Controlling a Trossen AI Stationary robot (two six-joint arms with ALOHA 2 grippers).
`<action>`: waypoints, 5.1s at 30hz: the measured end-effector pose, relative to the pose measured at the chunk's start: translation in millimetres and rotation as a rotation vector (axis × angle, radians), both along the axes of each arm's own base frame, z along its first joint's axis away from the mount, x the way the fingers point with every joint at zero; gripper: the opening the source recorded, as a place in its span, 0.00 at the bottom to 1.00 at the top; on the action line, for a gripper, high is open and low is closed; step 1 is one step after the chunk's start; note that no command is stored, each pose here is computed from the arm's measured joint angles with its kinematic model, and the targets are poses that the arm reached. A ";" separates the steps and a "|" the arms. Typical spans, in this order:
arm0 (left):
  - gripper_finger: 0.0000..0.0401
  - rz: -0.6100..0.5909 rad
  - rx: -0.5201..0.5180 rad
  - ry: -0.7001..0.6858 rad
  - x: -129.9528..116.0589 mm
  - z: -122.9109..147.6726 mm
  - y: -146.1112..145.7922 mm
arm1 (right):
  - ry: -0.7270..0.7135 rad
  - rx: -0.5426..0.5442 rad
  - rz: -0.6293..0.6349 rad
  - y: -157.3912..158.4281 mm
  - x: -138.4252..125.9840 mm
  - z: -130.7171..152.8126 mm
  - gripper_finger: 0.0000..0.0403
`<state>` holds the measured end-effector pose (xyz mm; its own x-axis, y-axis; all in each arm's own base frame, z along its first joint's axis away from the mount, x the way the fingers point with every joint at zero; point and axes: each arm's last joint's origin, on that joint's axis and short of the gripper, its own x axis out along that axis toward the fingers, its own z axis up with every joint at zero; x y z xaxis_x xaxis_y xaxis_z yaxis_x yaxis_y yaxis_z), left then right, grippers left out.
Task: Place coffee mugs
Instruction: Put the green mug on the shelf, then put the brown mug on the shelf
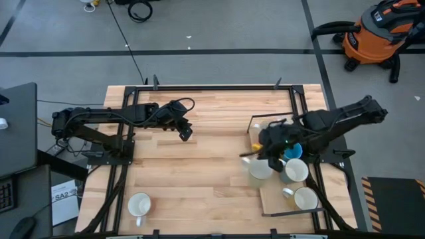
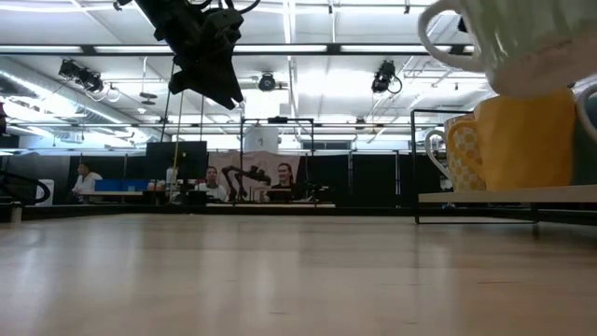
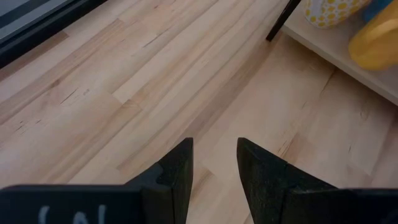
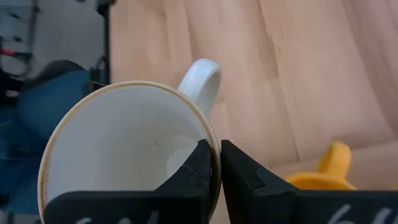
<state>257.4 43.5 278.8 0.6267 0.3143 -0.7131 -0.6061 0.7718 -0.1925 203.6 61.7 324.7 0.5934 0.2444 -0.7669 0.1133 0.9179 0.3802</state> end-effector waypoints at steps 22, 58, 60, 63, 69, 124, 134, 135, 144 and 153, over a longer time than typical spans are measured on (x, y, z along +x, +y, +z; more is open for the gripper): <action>0.32 0.001 0.000 -0.001 0.0 0.0 0.0 | 0.080 -0.225 -0.054 40.7 -33.1 -12.2 0.06; 0.32 0.001 0.000 -0.002 0.1 0.1 0.0 | 0.152 -0.344 0.129 42.2 -37.8 -51.1 0.13; 0.32 0.001 0.000 -0.002 0.1 0.1 0.0 | 0.152 -0.344 0.123 42.1 -37.8 -51.1 0.13; 0.32 0.001 0.000 -0.002 0.1 0.1 -0.1 | 0.152 -0.345 0.121 42.0 -37.7 -51.1 0.13; 0.32 0.001 -0.001 -0.002 0.1 0.1 0.0 | 0.151 -0.346 0.120 41.9 -37.7 -51.1 0.13; 0.32 -0.373 -0.229 -0.005 2.8 -1.2 -36.7 | -0.395 -0.574 0.192 24.2 4.7 26.9 0.28; 0.32 -0.522 -0.676 0.289 -23.5 -12.8 -92.0 | -0.463 -0.652 0.136 4.0 17.6 34.9 0.28; 0.32 -0.508 -0.715 0.327 -26.9 -13.7 -95.8 | -0.459 -0.654 0.128 2.2 18.6 34.6 0.28; 0.32 -0.278 -0.921 0.559 -59.5 -7.5 -125.1 | -0.447 -0.593 0.171 -4.8 24.4 31.1 0.28; 0.32 0.035 -0.989 0.726 -87.8 -6.7 -165.7 | -0.433 -0.564 0.209 -2.5 32.3 24.9 0.28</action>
